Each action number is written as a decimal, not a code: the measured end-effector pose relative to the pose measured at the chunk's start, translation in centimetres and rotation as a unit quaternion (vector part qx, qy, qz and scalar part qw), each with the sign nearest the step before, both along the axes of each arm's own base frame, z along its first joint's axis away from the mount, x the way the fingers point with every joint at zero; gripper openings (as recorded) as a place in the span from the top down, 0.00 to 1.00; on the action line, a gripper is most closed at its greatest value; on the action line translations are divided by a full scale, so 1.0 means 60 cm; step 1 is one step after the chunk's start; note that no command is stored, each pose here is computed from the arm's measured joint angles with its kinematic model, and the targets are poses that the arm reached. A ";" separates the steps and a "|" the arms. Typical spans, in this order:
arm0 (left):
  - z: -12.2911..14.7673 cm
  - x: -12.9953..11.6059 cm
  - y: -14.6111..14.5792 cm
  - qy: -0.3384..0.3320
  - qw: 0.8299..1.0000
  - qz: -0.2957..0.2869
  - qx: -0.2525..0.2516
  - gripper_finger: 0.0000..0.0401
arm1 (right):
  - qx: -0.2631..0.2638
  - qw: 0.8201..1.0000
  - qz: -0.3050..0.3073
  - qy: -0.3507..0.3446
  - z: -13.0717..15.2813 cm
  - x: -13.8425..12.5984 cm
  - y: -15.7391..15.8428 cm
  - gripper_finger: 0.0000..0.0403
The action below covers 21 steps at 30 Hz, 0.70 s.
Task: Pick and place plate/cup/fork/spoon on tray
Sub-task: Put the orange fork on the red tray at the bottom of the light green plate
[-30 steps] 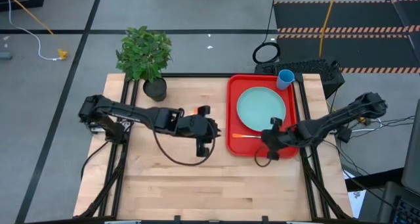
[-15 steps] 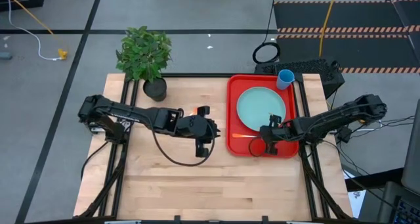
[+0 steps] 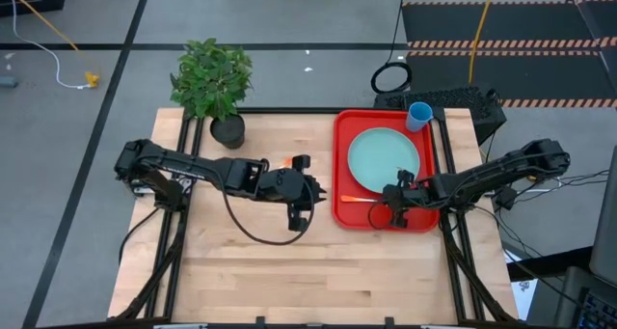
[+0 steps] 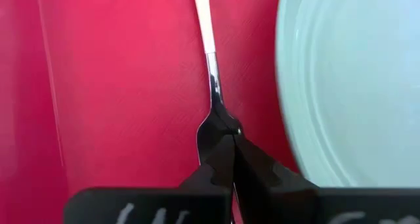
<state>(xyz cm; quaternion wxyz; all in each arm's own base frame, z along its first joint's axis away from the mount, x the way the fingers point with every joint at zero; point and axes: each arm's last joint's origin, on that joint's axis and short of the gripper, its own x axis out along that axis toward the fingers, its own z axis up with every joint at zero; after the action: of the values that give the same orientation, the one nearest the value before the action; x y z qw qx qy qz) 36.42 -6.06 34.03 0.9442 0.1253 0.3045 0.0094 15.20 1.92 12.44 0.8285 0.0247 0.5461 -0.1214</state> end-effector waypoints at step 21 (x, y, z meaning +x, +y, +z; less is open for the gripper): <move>0.000 0.001 0.005 0.001 1.000 0.004 0.000 0.82 | 0.001 1.000 -0.006 0.025 -0.003 -0.008 -0.001 1.00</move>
<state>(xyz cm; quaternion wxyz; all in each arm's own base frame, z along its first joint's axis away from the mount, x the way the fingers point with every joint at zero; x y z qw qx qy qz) 36.45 -5.75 34.01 0.9438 0.1242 0.3061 0.0129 14.72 1.86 12.27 0.8135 0.0257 0.5669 -0.1268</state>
